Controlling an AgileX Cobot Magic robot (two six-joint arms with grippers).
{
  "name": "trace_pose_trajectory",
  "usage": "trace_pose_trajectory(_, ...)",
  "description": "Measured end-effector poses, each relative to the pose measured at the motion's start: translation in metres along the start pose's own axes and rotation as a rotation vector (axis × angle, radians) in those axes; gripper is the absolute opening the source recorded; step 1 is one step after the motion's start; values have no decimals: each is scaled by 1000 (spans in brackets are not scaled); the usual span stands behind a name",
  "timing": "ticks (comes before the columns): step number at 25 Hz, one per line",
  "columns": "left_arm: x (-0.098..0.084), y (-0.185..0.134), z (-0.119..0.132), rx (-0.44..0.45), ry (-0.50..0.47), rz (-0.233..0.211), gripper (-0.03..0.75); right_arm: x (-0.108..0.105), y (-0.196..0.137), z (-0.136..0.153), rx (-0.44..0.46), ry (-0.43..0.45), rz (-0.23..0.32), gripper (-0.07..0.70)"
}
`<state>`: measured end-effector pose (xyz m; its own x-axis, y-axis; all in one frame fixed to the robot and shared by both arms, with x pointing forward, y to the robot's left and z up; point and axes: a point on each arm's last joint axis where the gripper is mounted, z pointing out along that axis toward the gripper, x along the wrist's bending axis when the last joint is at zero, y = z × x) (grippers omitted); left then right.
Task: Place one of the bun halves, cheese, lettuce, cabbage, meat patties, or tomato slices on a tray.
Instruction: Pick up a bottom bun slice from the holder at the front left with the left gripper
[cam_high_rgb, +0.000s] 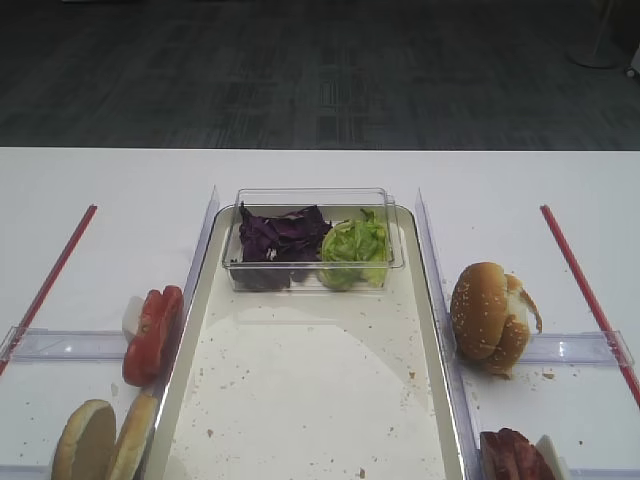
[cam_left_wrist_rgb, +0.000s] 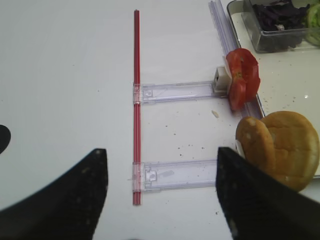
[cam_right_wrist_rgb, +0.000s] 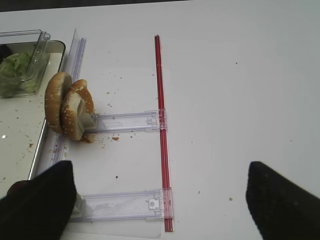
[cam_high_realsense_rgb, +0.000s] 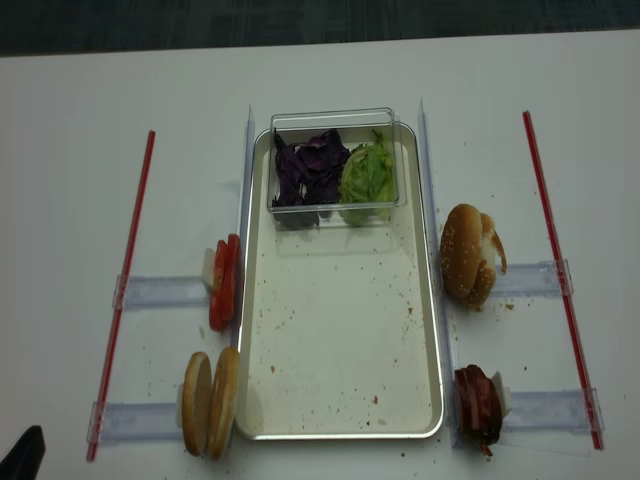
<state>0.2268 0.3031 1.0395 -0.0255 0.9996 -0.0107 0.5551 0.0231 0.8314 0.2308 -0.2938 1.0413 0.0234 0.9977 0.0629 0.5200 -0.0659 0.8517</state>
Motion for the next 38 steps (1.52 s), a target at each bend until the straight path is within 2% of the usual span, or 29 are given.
trace_pose_trajectory(25,0,0,0,0,-1,0,428,0,0,0,0,0,4,699)
trace_pose_trajectory(28,-1,6,9,78,0,0,428,0,0,0,0,0,4,699)
trace_pose_trajectory(34,-1,25,49,389,18,13,428,0,0,0,0,0,4,699)
trace_pose_trajectory(38,3,31,73,553,63,50,428,0,0,0,0,0,4,699)
